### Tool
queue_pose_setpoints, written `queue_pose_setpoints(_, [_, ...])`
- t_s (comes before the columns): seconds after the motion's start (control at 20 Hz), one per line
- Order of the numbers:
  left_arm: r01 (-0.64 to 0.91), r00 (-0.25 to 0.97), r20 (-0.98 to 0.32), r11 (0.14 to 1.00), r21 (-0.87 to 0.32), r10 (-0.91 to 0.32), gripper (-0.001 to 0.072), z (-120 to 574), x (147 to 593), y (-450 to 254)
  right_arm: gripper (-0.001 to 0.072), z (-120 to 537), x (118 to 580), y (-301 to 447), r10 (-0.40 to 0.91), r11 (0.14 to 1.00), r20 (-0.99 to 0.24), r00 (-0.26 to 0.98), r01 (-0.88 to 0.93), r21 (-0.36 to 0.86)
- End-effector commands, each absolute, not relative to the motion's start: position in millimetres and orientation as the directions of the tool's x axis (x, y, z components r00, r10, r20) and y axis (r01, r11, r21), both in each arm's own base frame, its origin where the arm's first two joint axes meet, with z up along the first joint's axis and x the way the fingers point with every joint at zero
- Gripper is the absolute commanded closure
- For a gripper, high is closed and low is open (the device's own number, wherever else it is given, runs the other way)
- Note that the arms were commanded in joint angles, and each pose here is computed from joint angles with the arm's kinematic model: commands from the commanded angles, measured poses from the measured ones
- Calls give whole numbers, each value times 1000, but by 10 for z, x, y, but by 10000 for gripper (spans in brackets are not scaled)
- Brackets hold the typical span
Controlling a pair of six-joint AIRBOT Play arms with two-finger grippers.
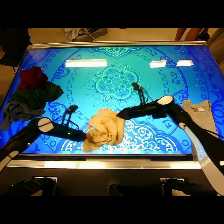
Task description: Fold the shirts.
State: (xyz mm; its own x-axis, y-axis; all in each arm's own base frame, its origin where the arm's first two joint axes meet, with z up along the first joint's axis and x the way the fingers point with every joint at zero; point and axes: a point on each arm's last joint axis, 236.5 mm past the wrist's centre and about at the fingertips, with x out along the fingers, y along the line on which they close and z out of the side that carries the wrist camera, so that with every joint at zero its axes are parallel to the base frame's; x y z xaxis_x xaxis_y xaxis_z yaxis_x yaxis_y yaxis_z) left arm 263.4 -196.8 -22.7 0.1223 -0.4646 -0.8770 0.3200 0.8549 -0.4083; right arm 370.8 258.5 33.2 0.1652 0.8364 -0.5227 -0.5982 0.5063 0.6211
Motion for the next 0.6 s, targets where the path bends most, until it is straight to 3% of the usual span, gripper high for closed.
queue_pose_setpoints(0.0, [366, 483, -807, 916, -165, -339, 676, 937, 3297, -1599, 670, 1320, 4090, 1991, 774, 602, -489, 401, -705, 374])
queue_pose_setpoints(0.15, [270, 829, -502, 963, -28, -247, 676, 2801, 3587, -1186, 670, 2786, 4083, 1375, 662, 722, -336, 670, -691, 44])
queue_pose_setpoints(0.3, [180, 968, -176, 984, -12, -179, 676, 4302, 3244, -777, 670, 3962, 3625, 745, 425, 838, -167, 890, -456, -298])
queue_pose_setpoints(0.4, [187, 982, -25, 979, -79, -189, 676, 4912, 2899, -662, 670, 4375, 3260, 401, 255, 895, -81, 964, -267, -356])
queue_pose_setpoints(0.55, [269, 961, 111, 951, -150, -255, 676, 5400, 2477, -679, 670, 4750, 2704, 409, 207, 902, 32, 978, -179, -393])
